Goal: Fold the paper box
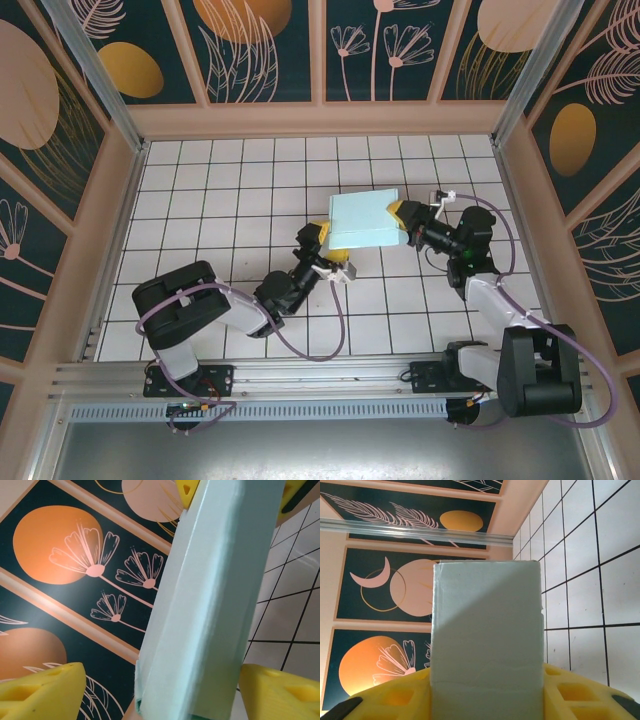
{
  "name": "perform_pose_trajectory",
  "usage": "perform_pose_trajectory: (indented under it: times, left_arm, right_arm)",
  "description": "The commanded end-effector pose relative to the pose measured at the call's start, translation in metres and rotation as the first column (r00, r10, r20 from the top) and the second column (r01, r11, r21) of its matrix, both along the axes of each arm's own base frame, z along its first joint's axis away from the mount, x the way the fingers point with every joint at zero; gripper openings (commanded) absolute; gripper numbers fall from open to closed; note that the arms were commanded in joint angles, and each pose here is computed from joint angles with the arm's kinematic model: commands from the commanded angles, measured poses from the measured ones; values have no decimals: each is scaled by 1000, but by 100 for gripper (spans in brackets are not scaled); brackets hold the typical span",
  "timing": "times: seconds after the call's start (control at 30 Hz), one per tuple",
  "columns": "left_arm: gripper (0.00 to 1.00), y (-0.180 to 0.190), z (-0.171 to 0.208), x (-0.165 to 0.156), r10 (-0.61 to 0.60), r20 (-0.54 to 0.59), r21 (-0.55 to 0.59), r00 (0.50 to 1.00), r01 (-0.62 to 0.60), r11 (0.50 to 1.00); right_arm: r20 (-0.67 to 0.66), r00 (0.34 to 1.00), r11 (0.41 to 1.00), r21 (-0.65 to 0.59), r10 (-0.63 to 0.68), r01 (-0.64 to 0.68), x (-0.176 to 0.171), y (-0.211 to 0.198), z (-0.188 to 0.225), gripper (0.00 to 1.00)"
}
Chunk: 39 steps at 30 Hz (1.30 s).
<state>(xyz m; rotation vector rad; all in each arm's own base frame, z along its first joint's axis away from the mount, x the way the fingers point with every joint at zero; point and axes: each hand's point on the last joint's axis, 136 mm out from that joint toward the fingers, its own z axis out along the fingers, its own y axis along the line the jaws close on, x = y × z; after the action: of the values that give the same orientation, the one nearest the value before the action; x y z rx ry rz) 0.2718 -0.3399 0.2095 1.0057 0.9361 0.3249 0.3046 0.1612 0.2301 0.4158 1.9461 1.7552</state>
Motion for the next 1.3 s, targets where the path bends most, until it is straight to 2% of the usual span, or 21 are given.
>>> perform_pose_trajectory:
  times: [0.0, 0.47, 0.67, 0.77, 0.9, 0.97, 1.13, 1.27]
  left_arm:
    - [74, 5, 20, 1, 24, 43, -60, 999, -22, 998]
    - [50, 4, 17, 2, 24, 19, -44, 1000, -23, 999]
    - [35, 9, 11, 9, 73, -29, -35, 997, -74, 997]
    - [30, 10, 3, 9, 68, -67, -39, 995, -71, 997]
    - [23, 8, -3, 9, 39, -181, -63, 983, -51, 997]
    - [22, 11, -10, 9, 28, -242, -85, 970, -50, 995]
    - [22, 19, -36, 8, -2, -418, -103, 908, -45, 994]
    - [23, 27, -59, 0, -34, -573, -117, 819, -41, 992]
  right_arm:
    - [33, 997, 997, 16, 69, -69, -14, 9, 7, 36]
    - [39, 993, 994, -14, 108, -107, -15, 16, 4, 37]
    - [40, 995, 995, -21, 95, -94, -12, 15, 1, 37]
    - [49, 995, 996, -30, 86, -85, -10, 14, 2, 48]
    - [93, 994, 997, -40, 66, -62, -7, 11, 10, 73]
    - [152, 987, 997, -64, 55, -45, -6, 9, 19, 81]
    - [212, 977, 972, -224, -25, 74, 2, -7, 20, 88]
    - [290, 950, 881, -414, -113, 231, 10, -32, 18, 88]
